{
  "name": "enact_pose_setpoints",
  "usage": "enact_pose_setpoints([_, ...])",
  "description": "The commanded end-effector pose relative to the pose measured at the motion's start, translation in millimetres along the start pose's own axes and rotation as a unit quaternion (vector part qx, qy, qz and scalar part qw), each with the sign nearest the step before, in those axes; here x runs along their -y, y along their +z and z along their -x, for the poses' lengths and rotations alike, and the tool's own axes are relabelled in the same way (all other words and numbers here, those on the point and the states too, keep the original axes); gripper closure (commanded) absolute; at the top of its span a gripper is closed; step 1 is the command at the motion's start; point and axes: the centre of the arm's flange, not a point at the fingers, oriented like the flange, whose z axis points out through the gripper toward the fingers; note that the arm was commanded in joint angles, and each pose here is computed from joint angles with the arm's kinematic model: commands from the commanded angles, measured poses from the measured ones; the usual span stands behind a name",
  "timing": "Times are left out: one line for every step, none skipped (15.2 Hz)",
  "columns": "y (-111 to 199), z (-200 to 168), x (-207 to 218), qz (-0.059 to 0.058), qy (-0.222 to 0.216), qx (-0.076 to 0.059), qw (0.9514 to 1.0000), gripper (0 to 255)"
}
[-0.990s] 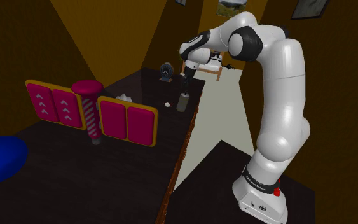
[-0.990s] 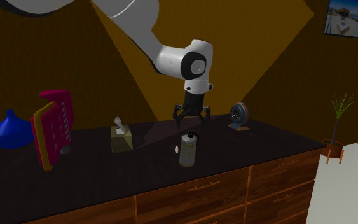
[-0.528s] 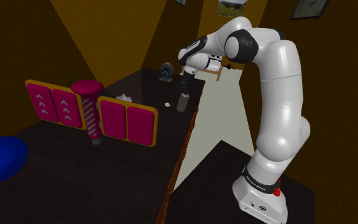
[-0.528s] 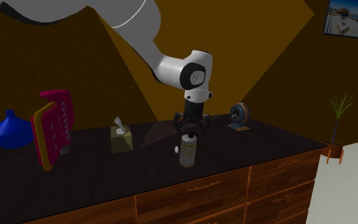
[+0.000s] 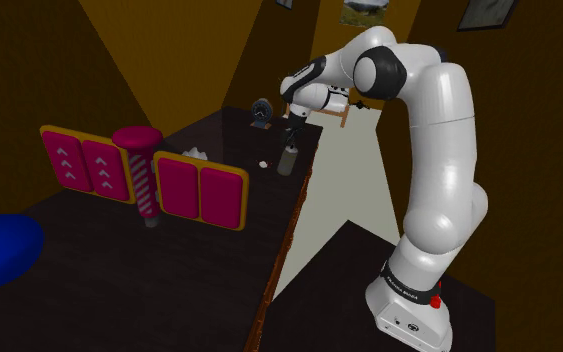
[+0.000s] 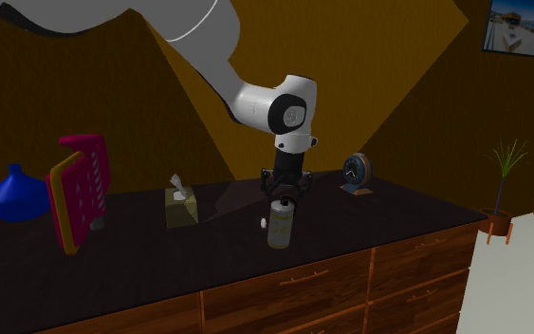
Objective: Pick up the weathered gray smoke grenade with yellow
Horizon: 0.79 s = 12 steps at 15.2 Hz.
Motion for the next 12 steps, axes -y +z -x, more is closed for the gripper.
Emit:
enact_pose_setpoints([1.9,0.9,-0.1,-0.001,0.0,0.002,1.0,255])
enact_pose_setpoints([1.2,0.7,-0.6,-0.001,0.0,0.002,1.0,255])
enact_pose_setpoints([-4.0,-0.1,-0.1,-0.001,0.0,0.002,1.0,255])
enact_pose_setpoints([-9.2,-1.0,0.4,-0.001,0.0,0.002,1.0,255])
enact_pose_setpoints([-14.4,-1.8,0.9,-0.001,0.0,0.002,1.0,255])
enact_pose_setpoints([-19.6,-2.7,1.4,-0.001,0.0,0.002,1.0,255])
enact_pose_setpoints([-24.8,-3.5,1.9,-0.001,0.0,0.002,1.0,255])
enact_pose_setpoints([-30.0,-4.3,2.4,-0.001,0.0,0.002,1.0,255])
enact_pose_setpoints([-35.2,-5.2,2.9,-0.001,0.0,0.002,1.0,255])
enact_pose_setpoints([-40.4,-6.0,3.4,-0.001,0.0,0.002,1.0,255])
enact_pose_setpoints([-45.5,-6.8,3.9,-0.001,0.0,0.002,1.0,255])
enact_pose_setpoints([-50.7,-7.7,4.4,-0.001,0.0,0.002,1.0,255])
